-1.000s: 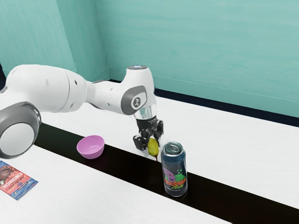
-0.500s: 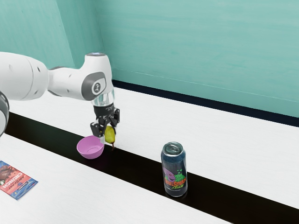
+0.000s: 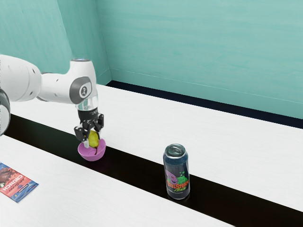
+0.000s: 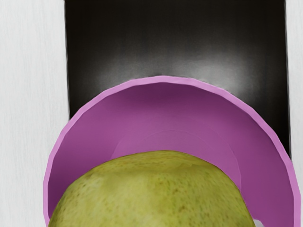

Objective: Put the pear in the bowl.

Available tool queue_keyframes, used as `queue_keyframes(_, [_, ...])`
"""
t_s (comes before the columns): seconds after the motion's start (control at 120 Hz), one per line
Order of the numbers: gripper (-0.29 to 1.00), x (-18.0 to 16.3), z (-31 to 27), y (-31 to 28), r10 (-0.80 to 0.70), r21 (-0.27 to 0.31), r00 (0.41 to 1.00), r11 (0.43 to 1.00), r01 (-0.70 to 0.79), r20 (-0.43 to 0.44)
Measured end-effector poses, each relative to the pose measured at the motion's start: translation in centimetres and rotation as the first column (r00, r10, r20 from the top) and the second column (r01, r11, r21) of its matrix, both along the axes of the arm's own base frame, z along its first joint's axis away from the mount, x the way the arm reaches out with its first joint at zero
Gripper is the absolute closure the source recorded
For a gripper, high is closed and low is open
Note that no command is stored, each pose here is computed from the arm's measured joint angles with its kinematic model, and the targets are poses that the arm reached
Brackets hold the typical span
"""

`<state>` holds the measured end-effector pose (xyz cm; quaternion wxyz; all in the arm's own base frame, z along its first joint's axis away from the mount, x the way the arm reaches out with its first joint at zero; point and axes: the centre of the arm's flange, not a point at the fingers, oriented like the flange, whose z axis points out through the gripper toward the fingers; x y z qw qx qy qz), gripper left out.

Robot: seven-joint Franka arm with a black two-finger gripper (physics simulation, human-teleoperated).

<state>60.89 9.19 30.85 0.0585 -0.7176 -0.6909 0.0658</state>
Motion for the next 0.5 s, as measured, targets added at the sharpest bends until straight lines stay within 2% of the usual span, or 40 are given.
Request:
queue_keyframes(0.1, [0.34,0.0,-0.5,0.1,-0.01,-0.003,1.0,1.0,0.01,-0.007])
queue_keyframes(0.3, [0.15,0.0,-0.6,0.0,-0.028,-0.011,1.0,1.0,0.028,-0.008])
queue_keyframes(0.433, [0.08,0.1,-0.3,-0.2,-0.039,-0.014,0.999,0.999,0.039,-0.002])
queue_keyframes(0.5, [0.06,0.4,1.6,-0.8,-0.056,-0.013,0.998,0.998,0.057,0.03])
